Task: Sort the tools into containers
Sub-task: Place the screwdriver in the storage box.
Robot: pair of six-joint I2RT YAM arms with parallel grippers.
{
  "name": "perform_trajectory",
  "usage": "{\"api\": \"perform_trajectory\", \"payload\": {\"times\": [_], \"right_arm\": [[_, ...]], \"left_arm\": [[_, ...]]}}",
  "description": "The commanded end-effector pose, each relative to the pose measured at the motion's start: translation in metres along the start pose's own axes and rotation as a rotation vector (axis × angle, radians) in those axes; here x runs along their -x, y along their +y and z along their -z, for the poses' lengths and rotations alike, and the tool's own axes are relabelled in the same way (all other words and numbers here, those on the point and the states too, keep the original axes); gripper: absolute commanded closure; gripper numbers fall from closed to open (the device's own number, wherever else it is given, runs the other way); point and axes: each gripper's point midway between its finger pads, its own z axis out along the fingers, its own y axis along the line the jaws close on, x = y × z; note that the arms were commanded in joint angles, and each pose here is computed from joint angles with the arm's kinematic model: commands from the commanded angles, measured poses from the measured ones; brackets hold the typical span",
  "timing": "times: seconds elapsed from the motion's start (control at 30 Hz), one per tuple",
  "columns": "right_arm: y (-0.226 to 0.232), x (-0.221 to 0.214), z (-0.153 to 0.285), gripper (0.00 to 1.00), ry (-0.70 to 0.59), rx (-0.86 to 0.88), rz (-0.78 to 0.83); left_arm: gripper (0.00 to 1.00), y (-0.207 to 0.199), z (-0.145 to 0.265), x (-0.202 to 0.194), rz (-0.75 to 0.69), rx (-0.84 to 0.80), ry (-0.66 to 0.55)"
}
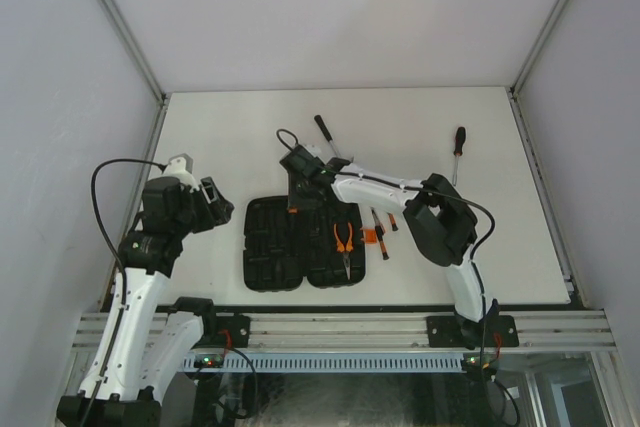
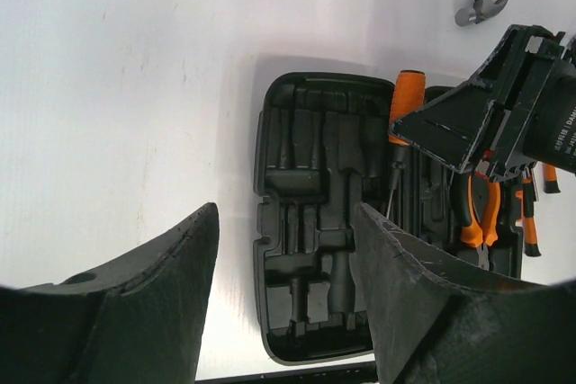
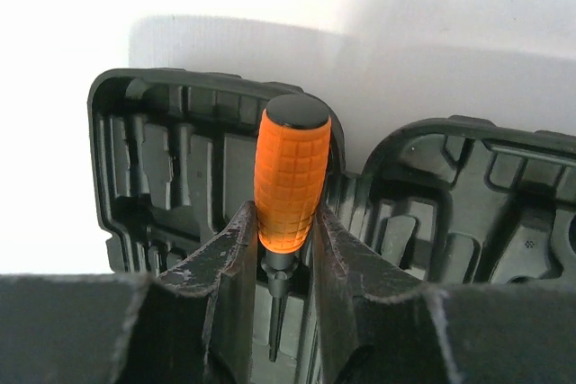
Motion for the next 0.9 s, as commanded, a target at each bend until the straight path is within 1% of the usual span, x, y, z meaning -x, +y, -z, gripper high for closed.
{"api": "perform_trajectory", "payload": {"times": [0.0, 0.1, 0.33, 0.5, 0.77, 0.8, 0.87], "right_arm": [[0.014, 0.016, 0.004, 0.84, -0.043, 0.007, 0.021], [0.012, 0.014, 0.001, 0.81, -0.036, -0.002, 0.023], [0.011, 0.014, -0.002, 0.71, -0.027, -0.009, 0.019], [0.011, 0.012, -0.004, 0.66, -0.008, -0.012, 0.019], [0.008, 0.004, -0.006, 0.64, 0.023, -0.022, 0.017], [0.008, 0.004, -0.005, 0.64, 0.022, -0.021, 0.018], [0.008, 0.005, -0.003, 0.69, 0.016, -0.020, 0.020]], "left_arm": [[0.35, -0.004, -0.001, 0.010, -0.018, -0.013, -0.040], [0.35, -0.003, -0.002, 0.010, -0.017, -0.009, -0.037], [0.35, -0.003, -0.003, 0.009, -0.017, -0.010, -0.029], [0.35, -0.003, -0.002, 0.009, -0.017, -0.011, -0.032], [0.35, -0.003, -0.003, 0.008, -0.017, -0.013, -0.026], [0.35, -0.003, -0.003, 0.008, -0.017, -0.013, -0.026], [0.35, -0.003, -0.003, 0.008, -0.017, -0.013, -0.025]]}}
